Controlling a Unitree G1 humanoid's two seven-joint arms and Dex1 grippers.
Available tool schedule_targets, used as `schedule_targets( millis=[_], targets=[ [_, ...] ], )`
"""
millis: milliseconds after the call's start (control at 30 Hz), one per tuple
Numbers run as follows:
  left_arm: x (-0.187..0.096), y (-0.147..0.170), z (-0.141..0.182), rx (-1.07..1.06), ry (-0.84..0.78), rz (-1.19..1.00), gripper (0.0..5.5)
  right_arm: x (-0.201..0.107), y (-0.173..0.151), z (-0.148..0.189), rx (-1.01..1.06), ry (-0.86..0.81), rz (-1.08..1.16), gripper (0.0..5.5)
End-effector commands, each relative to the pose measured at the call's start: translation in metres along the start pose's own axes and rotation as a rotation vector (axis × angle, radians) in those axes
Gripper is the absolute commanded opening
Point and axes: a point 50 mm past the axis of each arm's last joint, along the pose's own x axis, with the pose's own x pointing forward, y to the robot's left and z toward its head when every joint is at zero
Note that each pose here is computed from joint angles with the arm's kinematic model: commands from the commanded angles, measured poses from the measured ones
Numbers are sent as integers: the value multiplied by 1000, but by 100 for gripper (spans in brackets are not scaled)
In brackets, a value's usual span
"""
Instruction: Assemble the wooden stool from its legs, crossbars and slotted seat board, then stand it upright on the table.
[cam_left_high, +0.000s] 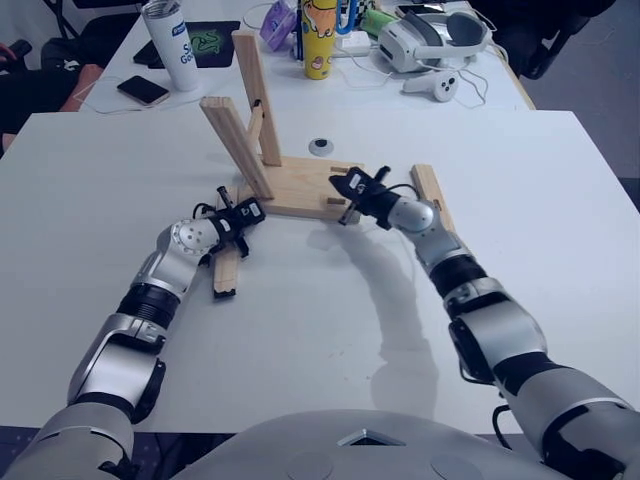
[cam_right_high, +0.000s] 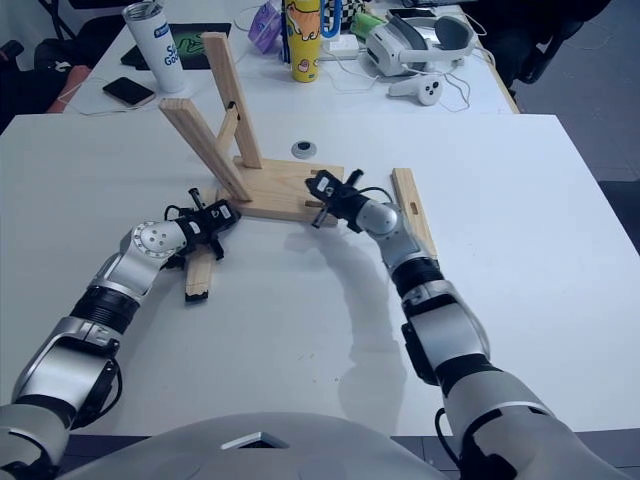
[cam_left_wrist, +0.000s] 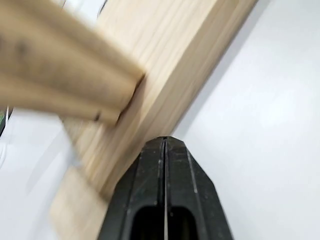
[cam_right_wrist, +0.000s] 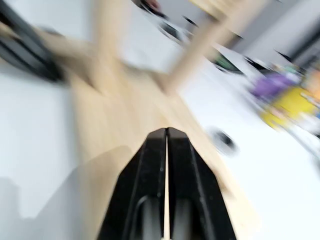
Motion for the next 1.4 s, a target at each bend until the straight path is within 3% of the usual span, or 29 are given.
schedule_targets(
  millis=[33, 267, 400, 600, 767, 933, 1133, 1267, 1400],
  targets=[
    [5, -16, 6, -43, -26, -36, 3, 2, 13, -10, -75, 103, 146, 0],
    [11, -27, 20, -78, -71, -35, 3, -5, 41, -45, -80, 428, 412, 0],
    [13, -29, 25, -85, -81, -26, 3, -19, 59, -54, -40, 565, 715, 0],
    [24, -32, 28, -92, -80, -11, 3, -40, 89, -32, 17, 469, 988, 0],
    [25, -32, 22, -103, -59, 4, 3, -31, 101, 0, 115, 255, 852, 0],
    [22, -27, 12, -111, -33, 28, 3, -19, 65, 36, 212, 0, 468, 0],
    [17, -26, 5, -117, -19, 40, 3, -65, 24, 71, 402, -277, 241, 0],
    [9, -20, 5, -153, -60, 120, 3, -93, 18, 75, 481, -286, 133, 0],
    [-28, 7, 18, -352, -310, 463, 21, -102, 27, 46, 572, -144, -11, 0]
  ],
)
